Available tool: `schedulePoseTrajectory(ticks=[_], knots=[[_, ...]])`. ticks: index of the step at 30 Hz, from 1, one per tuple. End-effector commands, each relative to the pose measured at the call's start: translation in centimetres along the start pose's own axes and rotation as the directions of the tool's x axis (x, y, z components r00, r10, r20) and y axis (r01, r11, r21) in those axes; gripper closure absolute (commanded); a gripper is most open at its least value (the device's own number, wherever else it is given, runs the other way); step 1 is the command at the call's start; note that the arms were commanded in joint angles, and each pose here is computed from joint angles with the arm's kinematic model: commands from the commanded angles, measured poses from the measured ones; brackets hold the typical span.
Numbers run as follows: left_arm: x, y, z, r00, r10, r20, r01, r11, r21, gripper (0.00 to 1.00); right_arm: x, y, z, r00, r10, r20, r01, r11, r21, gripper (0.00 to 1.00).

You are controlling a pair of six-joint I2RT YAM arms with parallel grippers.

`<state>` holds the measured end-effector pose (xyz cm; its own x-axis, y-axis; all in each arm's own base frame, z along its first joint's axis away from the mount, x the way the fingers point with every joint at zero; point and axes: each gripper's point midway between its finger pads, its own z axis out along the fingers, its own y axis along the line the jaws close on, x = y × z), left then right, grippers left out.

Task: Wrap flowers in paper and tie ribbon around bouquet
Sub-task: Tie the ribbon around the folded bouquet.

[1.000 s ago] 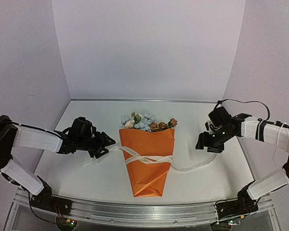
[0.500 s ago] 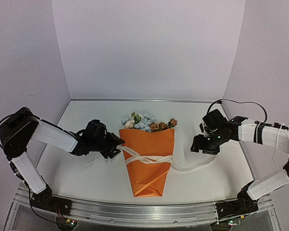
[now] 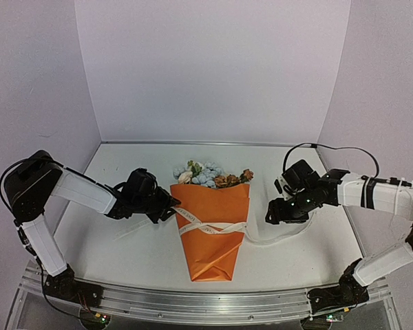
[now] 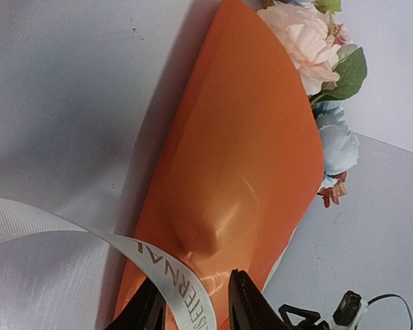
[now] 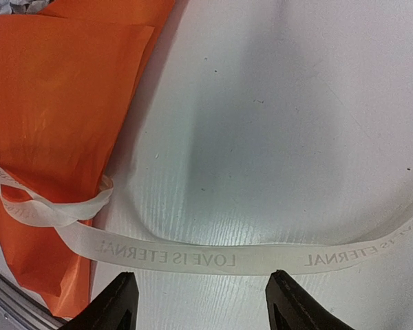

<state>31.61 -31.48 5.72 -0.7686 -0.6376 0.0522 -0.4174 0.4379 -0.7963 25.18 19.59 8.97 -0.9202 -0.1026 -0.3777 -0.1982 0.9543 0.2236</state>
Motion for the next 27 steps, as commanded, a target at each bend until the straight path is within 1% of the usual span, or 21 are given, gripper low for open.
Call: schedulePoseTrajectory(ticks=[1, 5, 9, 12, 16, 21, 24, 27], knots=[[0.2, -0.7, 0.6, 1.000, -0.003, -0.005, 0.003, 1.000, 0.009, 0.72, 0.2, 1.2, 0.2, 0.992, -0.123, 0.010, 0.124, 0.992, -0.022, 0.33], [-0.1, -1.1, 0.4, 1.000, 0.009, 0.009, -0.009, 1.000, 0.020, 0.85, 0.8, 2.5, 0.5, 0.977, -0.212, 0.006, 0.212, 0.975, -0.061, 0.31], [-0.2, -1.9, 0.0, 0.999, 0.048, 0.021, -0.048, 0.998, 0.030, 0.99, 1.8, 3.8, 0.9, 0.947, -0.319, 0.019, 0.320, 0.943, -0.090, 0.30], [-0.3, -2.4, -0.2, 0.997, 0.067, 0.025, -0.067, 0.997, 0.034, 1.00, 2.4, 4.6, 1.5, 0.927, -0.374, 0.016, 0.374, 0.922, -0.102, 0.30], [-0.2, -2.6, -0.4, 0.997, 0.078, 0.024, -0.079, 0.996, 0.038, 1.00, 2.8, 5.3, 2.6, 0.903, -0.429, 0.012, 0.429, 0.900, -0.082, 0.32], [-0.1, -2.8, -0.4, 0.996, 0.085, 0.019, -0.086, 0.995, 0.041, 1.00, 3.0, 5.7, 4.3, 0.871, -0.491, -0.009, 0.491, 0.871, -0.021, 0.34], [-0.1, -2.9, -0.4, 0.996, 0.089, 0.015, -0.089, 0.995, 0.042, 1.00, 2.6, 5.9, 5.1, 0.865, -0.501, -0.005, 0.501, 0.865, 0.008, 0.37], [0.0, -2.9, -0.4, 0.996, 0.092, 0.012, -0.093, 0.995, 0.042, 1.00, 1.8, 5.9, 5.9, 0.860, -0.509, 0.017, 0.507, 0.859, 0.069, 0.40]])
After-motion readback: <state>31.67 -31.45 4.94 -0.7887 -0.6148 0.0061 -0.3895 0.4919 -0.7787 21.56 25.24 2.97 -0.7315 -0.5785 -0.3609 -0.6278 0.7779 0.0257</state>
